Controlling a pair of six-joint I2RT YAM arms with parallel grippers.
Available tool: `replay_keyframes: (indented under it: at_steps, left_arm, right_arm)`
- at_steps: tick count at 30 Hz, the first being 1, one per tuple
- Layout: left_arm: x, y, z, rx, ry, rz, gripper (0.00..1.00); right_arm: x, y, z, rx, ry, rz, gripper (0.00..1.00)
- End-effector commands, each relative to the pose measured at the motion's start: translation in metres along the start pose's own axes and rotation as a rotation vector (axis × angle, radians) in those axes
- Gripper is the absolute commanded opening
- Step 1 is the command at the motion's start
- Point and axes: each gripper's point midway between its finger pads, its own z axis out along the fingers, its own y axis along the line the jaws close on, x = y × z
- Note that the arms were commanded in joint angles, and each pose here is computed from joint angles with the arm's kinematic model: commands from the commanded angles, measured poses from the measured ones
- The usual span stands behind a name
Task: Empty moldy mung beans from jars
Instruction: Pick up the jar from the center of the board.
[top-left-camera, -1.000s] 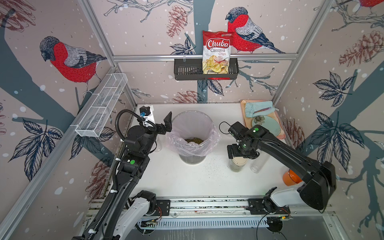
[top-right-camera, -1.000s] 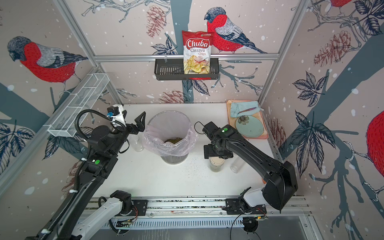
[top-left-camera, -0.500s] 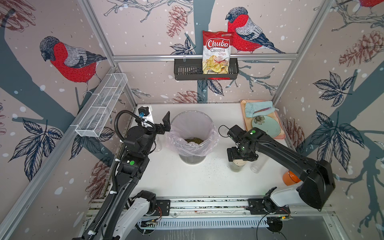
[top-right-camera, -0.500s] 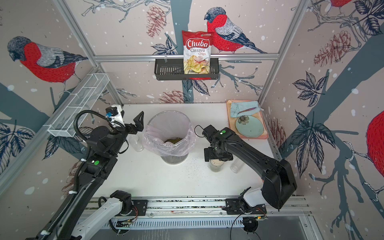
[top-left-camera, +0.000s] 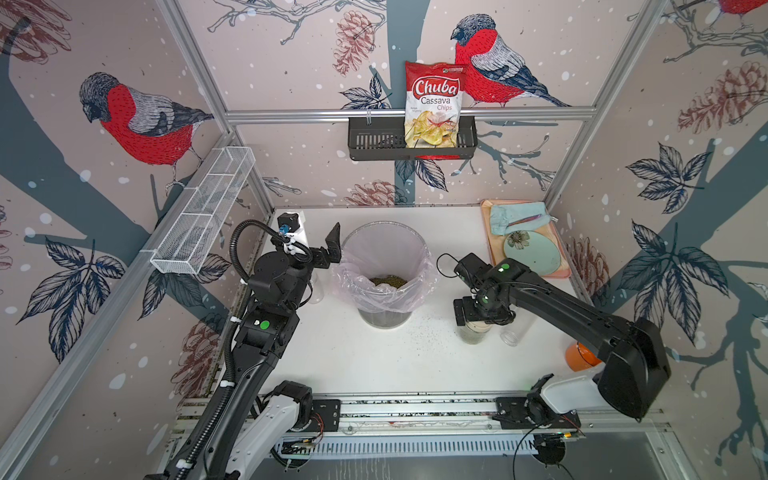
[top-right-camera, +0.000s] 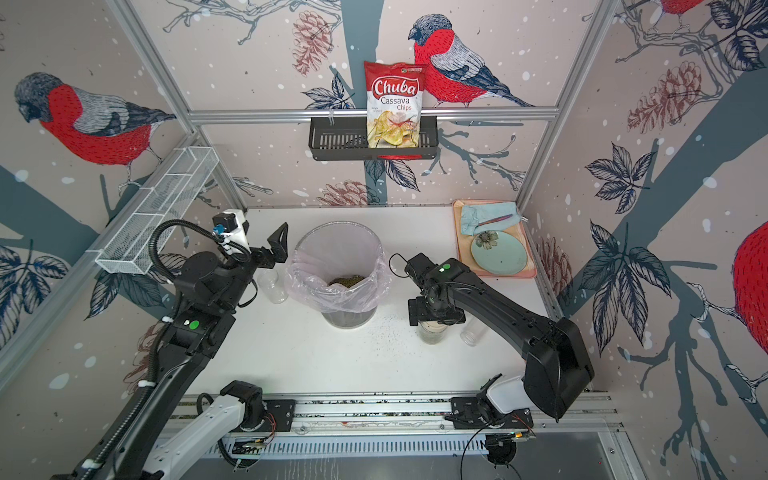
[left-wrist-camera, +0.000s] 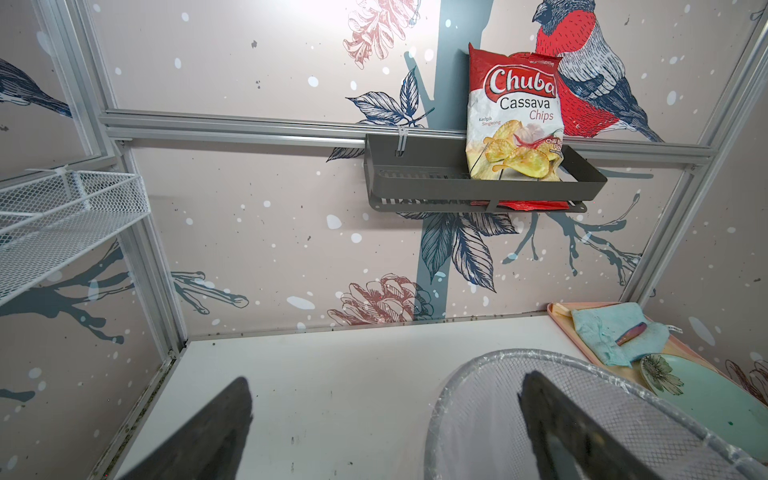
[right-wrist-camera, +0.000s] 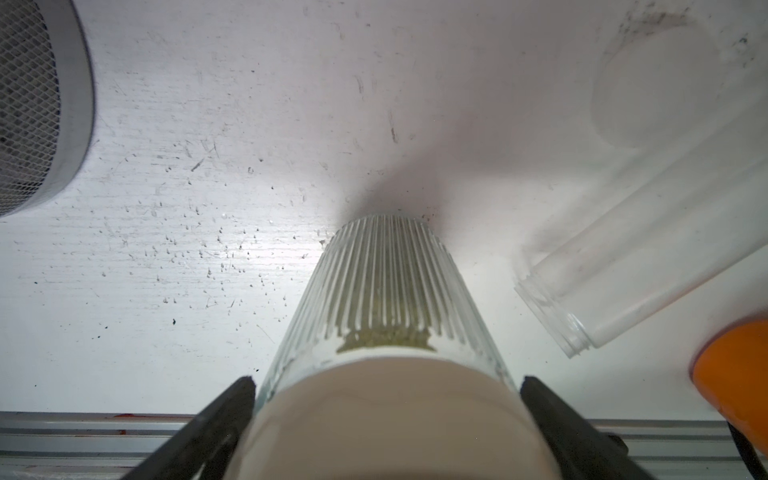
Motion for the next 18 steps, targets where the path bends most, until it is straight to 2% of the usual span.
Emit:
replay_keyframes:
  at_steps: [1,7,12,18]
  left_arm:
    - [-0.0101,0.0021,-0.0009,-0.013,-0.040,0.002,0.98]
    - [-0.0092,0.0032,-0.0008,-0.019,-0.039,0.000,0.98]
    - [-0.0098,0.0039,-0.0012,-0.023,-0.041,0.001,0.98]
    - [-0.0107,0.0052,-0.0021,-0.030,-0.044,0.003,0.98]
  right_arm:
    - [-0.0002,0.0016,0.0023,-0.010,0.002,-0.007,1.00]
    - [-0.0015,0.0048,0.0040,-0.031,0.001,-0.006,0.97]
    - [-0.0014,0.0058,0.0031,-0.040,0.005,-0.010,0.86]
    - [0.0011,0.0043,0.0011,-0.042,0.013,-0.009,0.79]
